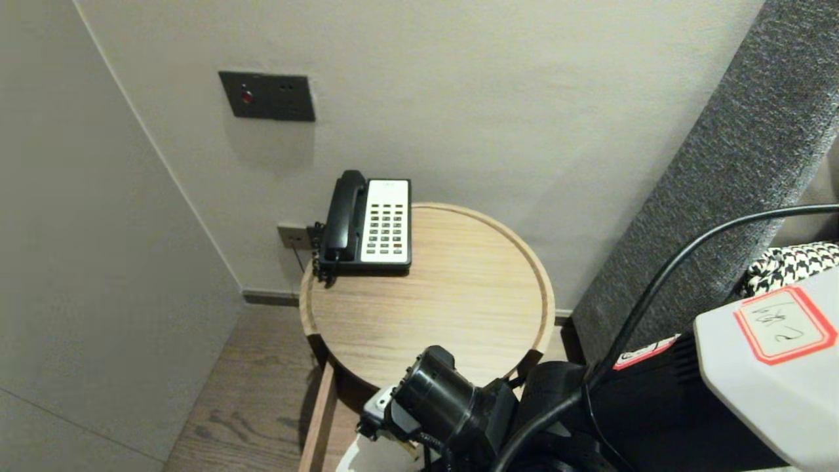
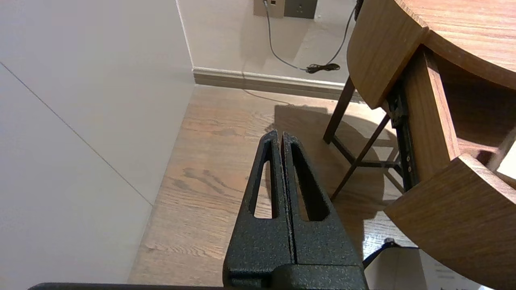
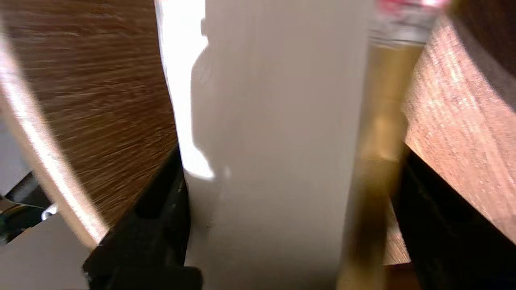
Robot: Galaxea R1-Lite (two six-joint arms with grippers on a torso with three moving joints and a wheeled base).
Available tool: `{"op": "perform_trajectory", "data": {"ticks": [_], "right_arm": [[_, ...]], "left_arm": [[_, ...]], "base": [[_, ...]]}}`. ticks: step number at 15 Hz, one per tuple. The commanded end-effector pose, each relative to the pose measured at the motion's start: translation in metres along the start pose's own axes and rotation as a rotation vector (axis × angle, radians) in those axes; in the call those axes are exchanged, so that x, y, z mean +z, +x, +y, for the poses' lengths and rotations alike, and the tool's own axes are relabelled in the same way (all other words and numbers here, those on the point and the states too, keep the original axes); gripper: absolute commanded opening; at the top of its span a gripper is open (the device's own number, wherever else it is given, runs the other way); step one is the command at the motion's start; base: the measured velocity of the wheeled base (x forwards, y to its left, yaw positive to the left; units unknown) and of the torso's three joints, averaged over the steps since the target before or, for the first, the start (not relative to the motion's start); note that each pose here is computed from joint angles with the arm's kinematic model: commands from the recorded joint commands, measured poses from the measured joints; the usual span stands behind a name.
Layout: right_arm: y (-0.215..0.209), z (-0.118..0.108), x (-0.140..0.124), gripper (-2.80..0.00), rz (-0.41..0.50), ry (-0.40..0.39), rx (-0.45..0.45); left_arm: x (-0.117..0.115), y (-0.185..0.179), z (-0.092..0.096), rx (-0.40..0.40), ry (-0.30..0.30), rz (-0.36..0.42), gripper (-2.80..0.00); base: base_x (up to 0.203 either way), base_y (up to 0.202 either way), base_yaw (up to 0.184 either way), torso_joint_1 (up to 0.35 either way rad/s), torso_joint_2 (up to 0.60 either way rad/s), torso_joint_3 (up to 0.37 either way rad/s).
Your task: Put the tissue on the table in the drawer one by one
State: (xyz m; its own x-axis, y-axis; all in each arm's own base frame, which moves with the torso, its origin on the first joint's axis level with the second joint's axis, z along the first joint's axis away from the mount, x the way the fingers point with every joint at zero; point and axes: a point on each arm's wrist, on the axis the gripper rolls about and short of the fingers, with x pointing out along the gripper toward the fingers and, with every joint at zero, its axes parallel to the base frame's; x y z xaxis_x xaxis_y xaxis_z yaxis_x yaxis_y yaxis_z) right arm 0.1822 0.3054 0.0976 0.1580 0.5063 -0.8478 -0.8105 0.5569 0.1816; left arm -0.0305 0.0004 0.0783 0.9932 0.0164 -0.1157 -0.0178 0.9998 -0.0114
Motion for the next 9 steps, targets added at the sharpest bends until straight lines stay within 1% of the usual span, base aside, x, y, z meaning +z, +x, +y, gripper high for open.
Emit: {"op": "perform_trajectory", "data": {"ticks": [1,4,9], "right_arm": [[-0.011,0.002,0.002,0.00,-0.027,-0.003,0.004],[-0.027,0.004,0.002,0.00,-0.058,-0.005,0.010],[-0.036,0.006,0.000,0.00,-0.075,0.001,0.015]], "left_arm": [[0.000,0.000,0.000,0.001,0.000,0.001,-2.80],[0.000,0.000,0.000,0.000,0.000,0.001,-2.80],[0.000,0.000,0.000,0.000,0.000,0.001,-2.80]], "base": [[0.000,0.000,0.000,0.000,0.00,0.000],[0.000,0.000,0.000,0.000,0.00,0.000],[0.000,0.000,0.000,0.000,0.00,0.000]]}}
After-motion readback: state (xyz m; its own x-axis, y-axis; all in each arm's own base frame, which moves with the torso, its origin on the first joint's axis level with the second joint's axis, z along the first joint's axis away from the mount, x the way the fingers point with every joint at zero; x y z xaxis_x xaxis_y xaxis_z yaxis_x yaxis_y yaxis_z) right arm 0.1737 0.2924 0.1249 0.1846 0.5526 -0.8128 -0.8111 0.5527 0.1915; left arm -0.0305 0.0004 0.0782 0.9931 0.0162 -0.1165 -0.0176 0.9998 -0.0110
